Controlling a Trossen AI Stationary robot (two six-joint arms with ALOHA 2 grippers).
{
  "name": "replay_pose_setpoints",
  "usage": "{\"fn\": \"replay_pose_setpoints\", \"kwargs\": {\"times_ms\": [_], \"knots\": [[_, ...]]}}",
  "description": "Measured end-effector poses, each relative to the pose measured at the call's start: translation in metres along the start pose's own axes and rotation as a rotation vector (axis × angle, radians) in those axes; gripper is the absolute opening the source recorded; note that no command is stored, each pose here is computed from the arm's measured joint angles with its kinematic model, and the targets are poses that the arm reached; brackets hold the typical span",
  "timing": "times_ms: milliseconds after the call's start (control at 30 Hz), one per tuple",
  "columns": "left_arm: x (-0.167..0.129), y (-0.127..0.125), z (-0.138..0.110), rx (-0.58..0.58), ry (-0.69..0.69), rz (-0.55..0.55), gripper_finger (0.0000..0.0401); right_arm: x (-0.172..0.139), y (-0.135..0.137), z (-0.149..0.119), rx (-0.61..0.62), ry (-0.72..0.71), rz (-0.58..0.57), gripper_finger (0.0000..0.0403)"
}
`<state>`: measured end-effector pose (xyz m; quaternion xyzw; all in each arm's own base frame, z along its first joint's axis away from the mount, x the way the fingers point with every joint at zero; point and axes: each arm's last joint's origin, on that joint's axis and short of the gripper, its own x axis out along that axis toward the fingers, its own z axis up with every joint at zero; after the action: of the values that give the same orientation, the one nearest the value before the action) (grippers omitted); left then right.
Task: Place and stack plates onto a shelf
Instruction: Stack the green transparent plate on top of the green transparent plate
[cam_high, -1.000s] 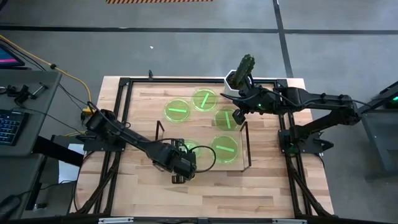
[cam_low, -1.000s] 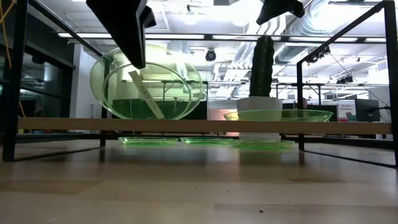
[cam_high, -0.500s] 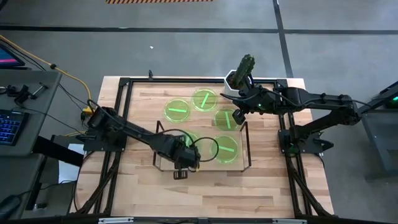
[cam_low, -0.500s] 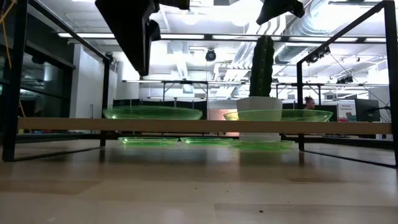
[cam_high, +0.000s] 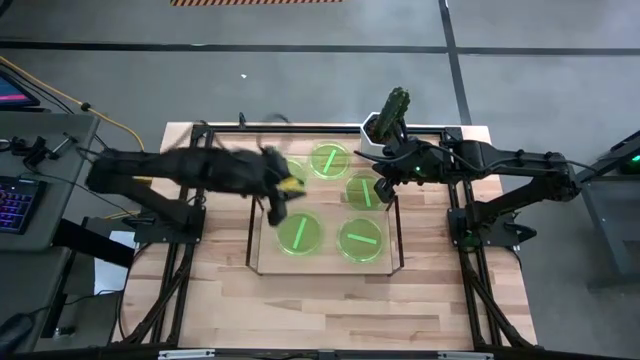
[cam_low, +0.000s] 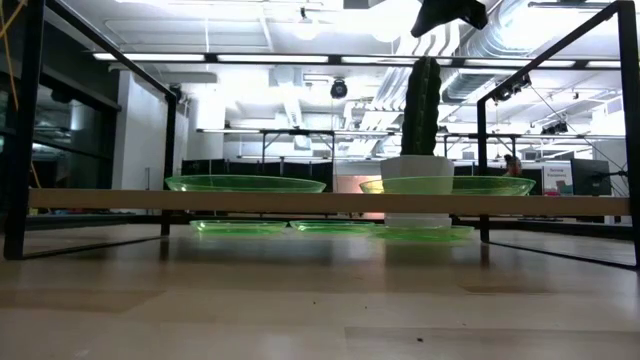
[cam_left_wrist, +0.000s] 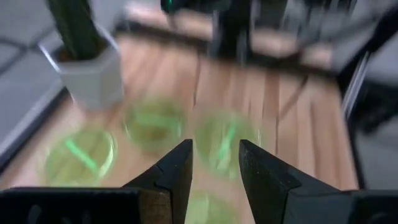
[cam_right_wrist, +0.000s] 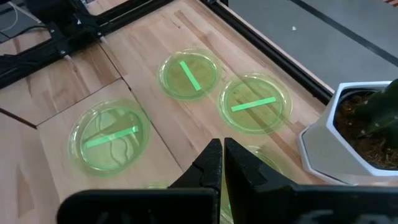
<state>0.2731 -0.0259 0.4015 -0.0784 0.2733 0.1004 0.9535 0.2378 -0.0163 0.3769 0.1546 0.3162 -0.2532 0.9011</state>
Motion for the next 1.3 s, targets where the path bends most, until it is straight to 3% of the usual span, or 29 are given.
{"fn": "replay_pose_setpoints", "kwargs": {"times_ms": [133, 300, 400, 600, 767, 933, 1133, 1300], "knots": [[-0.025, 0.024, -0.011, -0.07, -0.169, -0.025, 0.0118, 0.002, 0.001, 0.001, -0.022, -0.002, 0.001, 0.0], [-0.027, 0.049, -0.054, -0.129, -0.264, -0.027, 0.0117, 0.01, 0.005, 0.001, 0.03, 0.002, -0.001, 0.0], [-0.023, 0.07, -0.08, -0.189, -0.263, 0.044, 0.0118, 0.016, 0.008, 0.002, 0.096, 0.003, -0.001, 0.0], [-0.014, 0.126, -0.103, -0.349, -0.165, 0.333, 0.0118, 0.038, 0.019, 0.006, 0.241, -0.013, 0.014, 0.0], [0.003, 0.18, -0.109, -0.449, -0.062, 0.362, 0.0118, 0.059, 0.027, 0.004, 0.263, 0.033, 0.03, 0.0], [0.035, 0.225, -0.138, -0.682, 0.148, 0.342, 0.0118, 0.065, 0.027, 0.001, 0.281, 0.089, 0.051, 0.0], [0.059, 0.242, -0.158, -0.774, 0.28, 0.323, 0.0118, 0.052, 0.022, 0.004, 0.276, 0.065, 0.071, 0.0], [0.072, 0.246, -0.17, -0.79, 0.356, 0.42, 0.0118, 0.034, 0.016, 0.005, 0.234, 0.044, 0.083, 0.0]]}}
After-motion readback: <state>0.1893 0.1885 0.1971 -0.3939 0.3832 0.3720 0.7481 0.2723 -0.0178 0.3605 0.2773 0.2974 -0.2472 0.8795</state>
